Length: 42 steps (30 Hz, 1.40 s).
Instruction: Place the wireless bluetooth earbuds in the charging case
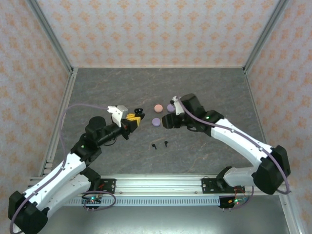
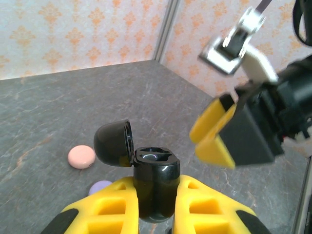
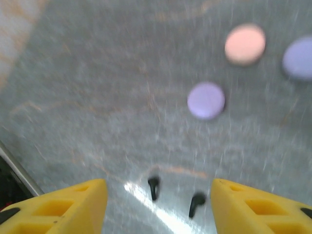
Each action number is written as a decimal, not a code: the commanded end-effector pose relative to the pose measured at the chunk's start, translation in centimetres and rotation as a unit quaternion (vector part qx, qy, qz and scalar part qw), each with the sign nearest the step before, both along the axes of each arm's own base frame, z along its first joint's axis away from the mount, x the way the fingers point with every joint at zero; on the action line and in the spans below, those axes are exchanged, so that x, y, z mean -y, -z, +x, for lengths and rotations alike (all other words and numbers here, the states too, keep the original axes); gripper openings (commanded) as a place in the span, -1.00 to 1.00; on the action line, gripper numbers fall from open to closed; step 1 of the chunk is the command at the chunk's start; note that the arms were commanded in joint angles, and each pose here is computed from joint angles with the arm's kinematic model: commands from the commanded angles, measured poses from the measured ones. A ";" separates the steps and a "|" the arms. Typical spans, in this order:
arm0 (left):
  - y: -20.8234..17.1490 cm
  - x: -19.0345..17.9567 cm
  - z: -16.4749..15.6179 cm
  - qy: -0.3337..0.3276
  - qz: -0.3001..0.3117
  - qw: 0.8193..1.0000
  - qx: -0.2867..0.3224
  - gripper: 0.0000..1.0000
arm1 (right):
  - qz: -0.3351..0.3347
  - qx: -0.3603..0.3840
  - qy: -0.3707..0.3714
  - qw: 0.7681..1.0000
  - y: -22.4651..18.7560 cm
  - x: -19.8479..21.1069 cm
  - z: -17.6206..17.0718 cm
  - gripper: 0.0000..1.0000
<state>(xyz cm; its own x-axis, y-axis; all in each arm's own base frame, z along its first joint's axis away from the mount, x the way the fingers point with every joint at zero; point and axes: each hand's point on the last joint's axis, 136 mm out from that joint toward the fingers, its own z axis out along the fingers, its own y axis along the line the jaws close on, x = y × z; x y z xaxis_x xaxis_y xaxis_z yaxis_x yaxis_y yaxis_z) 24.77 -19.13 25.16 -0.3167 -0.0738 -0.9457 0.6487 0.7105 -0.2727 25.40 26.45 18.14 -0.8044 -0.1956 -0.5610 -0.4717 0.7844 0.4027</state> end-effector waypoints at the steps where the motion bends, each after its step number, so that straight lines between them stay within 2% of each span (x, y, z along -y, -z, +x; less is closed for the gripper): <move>1: 1.1 -1.2 -0.7 -0.025 0.009 1.000 -0.013 -1.00 | -0.083 -0.058 0.045 0.994 2.7 0.5 -1.2 0.13; 5: 0.9 -1.9 -1.6 -0.031 -0.001 0.999 -0.006 -1.00 | -0.145 -0.090 0.047 0.984 6.0 -1.3 -2.1 0.07; 9: 0.3 -2.2 -2.3 -0.031 -0.012 0.999 0.010 -1.00 | -0.170 -0.120 0.038 0.977 8.8 -3.6 -2.6 0.00; 14: -0.2 -2.8 -2.7 -0.039 -0.014 0.999 0.023 -1.00 | -0.222 -0.118 0.030 0.967 11.3 -4.7 -2.8 -0.05; 30: -0.2 -2.7 -2.4 -0.039 -0.010 0.999 0.023 -1.00 | -0.267 -0.145 0.002 0.953 16.0 -6.4 -4.2 -0.29; 42: -0.2 -2.7 -2.2 -0.042 -0.007 0.999 0.021 -1.00 | -0.282 -0.165 -0.005 0.945 16.9 -5.9 -5.3 -0.49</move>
<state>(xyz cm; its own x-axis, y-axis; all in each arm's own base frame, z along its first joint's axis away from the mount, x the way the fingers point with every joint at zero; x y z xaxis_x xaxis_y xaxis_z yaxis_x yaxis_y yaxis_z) 22.50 -16.41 24.76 -0.2900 -0.1103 -0.9507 0.5967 0.7558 -0.2697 21.22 32.68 2.01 -0.9127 -0.3874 -0.1304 -0.3981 0.9147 0.0693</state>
